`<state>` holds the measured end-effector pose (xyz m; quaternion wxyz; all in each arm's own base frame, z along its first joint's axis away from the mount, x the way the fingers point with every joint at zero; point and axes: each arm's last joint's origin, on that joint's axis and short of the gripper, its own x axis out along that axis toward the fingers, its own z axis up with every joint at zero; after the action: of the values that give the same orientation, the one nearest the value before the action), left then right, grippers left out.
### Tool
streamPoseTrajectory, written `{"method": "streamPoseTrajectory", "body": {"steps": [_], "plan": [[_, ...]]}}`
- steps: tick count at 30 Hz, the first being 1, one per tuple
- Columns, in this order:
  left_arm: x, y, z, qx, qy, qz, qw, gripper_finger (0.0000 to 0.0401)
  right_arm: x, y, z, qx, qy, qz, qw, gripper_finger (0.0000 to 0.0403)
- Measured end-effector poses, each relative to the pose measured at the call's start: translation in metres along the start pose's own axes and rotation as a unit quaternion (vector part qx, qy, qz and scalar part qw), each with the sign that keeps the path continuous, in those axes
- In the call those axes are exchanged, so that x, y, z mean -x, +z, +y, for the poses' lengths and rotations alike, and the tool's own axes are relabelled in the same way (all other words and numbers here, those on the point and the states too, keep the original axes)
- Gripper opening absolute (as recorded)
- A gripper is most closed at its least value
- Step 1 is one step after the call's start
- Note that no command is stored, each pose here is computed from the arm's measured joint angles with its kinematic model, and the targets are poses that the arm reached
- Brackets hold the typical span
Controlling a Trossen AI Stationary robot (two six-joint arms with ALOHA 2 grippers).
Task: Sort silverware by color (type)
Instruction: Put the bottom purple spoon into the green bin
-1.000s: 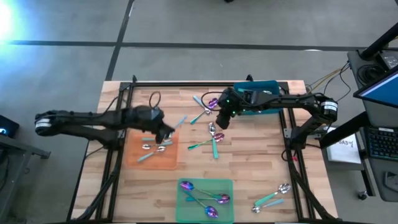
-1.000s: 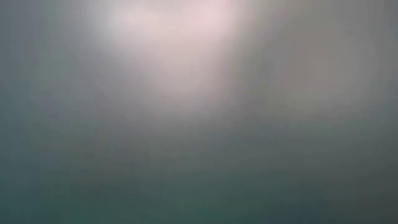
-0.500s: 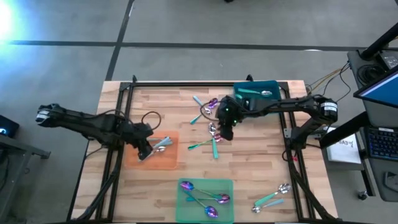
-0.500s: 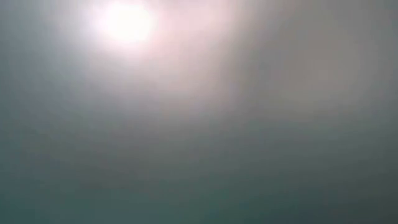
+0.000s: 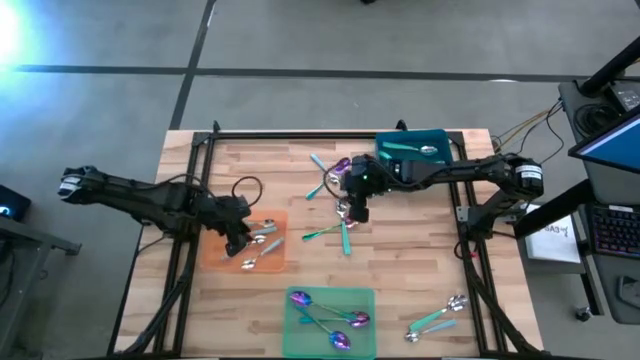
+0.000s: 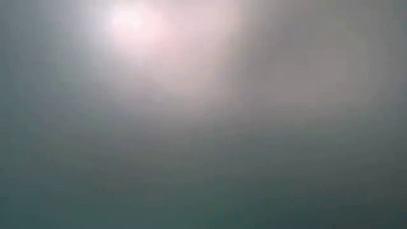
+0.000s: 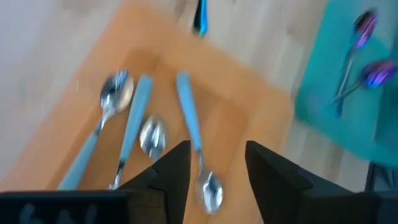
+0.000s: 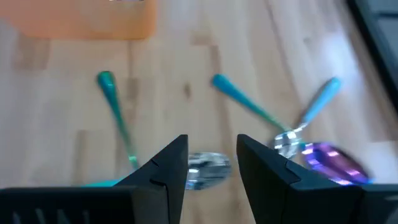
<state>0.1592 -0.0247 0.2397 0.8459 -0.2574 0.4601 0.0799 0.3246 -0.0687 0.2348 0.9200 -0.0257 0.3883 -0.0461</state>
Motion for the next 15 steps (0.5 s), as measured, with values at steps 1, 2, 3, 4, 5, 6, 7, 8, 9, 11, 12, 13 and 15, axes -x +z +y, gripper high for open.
{"method": "streamPoseTrajectory", "body": {"steps": [1,2,3,4,5,6,7,8,9,11,12,13,15], "plan": [[0.002,0.002,-0.002,-0.003,-0.002,-0.011,1.000,0.0138,0.000,0.000,-0.003,0.010,-0.003,0.000,1.000,0.0127],[0.003,0.004,-0.003,-0.007,-0.003,-0.019,1.000,0.0139,0.000,-0.001,-0.007,0.018,-0.005,0.000,1.000,0.0127],[0.004,0.006,-0.004,-0.011,-0.004,-0.028,1.000,0.0139,0.000,-0.002,-0.009,0.025,-0.008,0.001,1.000,0.0127],[0.005,0.008,-0.005,-0.014,-0.006,-0.036,0.999,0.0139,0.001,-0.002,-0.012,0.030,-0.010,0.001,0.999,0.0127],[0.007,0.010,-0.007,-0.018,-0.008,-0.044,0.999,0.0139,0.001,-0.003,-0.015,0.034,-0.013,0.002,0.999,0.0127],[0.008,0.012,-0.008,-0.022,-0.009,-0.054,0.998,0.0139,0.001,-0.003,-0.017,0.037,-0.015,0.002,0.999,0.0127],[0.009,0.014,-0.009,-0.027,-0.009,-0.064,0.998,0.0139,0.001,-0.003,-0.019,0.039,-0.017,0.003,0.999,0.0127],[0.010,0.016,-0.010,-0.032,-0.008,-0.073,0.997,0.0139,0.001,-0.004,-0.021,0.038,-0.019,0.003,0.999,0.0127],[0.011,0.017,-0.010,-0.036,-0.004,-0.081,0.996,0.0139,0.002,-0.004,-0.023,0.036,-0.021,0.003,0.999,0.0127],[0.012,0.020,-0.011,-0.042,0.004,-0.101,0.994,0.0139,0.002,-0.005,-0.027,0.028,-0.025,0.004,0.999,0.0127],[0.012,0.021,-0.012,-0.046,0.008,-0.113,0.993,0.0139,0.002,-0.006,-0.029,0.021,-0.027,0.005,0.999,0.0127],[0.013,0.023,-0.012,-0.049,0.014,-0.122,0.991,0.0139,0.002,-0.006,-0.030,0.013,-0.029,0.006,0.999,0.0127],[0.012,0.024,-0.012,-0.056,0.021,-0.136,0.989,0.0139,-0.001,-0.009,-0.032,0.000,-0.029,0.017,0.999,0.0127]]}}
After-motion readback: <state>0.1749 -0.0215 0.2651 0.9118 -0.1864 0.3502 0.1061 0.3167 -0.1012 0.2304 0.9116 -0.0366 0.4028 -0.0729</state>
